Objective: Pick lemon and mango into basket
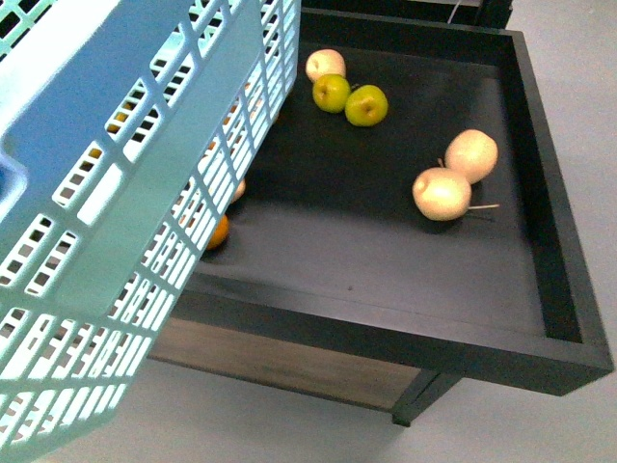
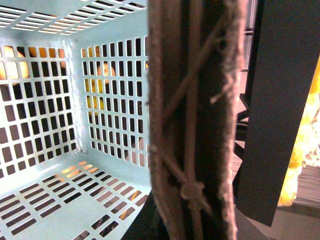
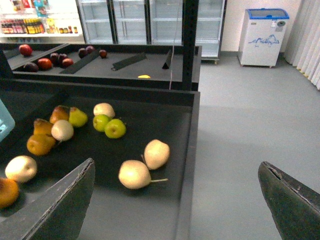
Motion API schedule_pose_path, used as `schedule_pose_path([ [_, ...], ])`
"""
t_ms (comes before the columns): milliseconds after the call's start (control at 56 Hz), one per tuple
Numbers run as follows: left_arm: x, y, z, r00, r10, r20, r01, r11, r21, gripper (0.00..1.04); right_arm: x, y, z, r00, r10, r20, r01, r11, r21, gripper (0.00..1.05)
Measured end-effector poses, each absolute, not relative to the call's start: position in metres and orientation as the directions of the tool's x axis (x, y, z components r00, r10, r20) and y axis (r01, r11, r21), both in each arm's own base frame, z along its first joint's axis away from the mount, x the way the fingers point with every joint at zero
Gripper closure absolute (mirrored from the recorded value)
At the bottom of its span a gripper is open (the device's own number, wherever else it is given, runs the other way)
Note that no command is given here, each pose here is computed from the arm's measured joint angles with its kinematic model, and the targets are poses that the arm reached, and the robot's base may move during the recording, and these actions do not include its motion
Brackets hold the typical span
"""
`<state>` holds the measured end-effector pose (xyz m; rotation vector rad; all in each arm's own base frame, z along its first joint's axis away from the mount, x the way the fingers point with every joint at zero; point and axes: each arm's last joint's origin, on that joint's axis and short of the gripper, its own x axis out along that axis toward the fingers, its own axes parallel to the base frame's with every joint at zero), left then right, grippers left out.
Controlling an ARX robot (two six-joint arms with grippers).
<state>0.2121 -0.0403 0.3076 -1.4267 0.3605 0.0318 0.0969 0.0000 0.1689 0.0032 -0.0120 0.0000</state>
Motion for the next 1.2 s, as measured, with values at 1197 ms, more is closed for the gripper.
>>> schedule_pose_path([
  [1197,0.2122,-0.0406,0.3078,0.944,-0.200,-0.262,-0.234,0.152,-0.960,1.00,0.0969,0.0000,0.1689,1.000,-0.003,0.012,0.003,1.000,0.003,0.09],
])
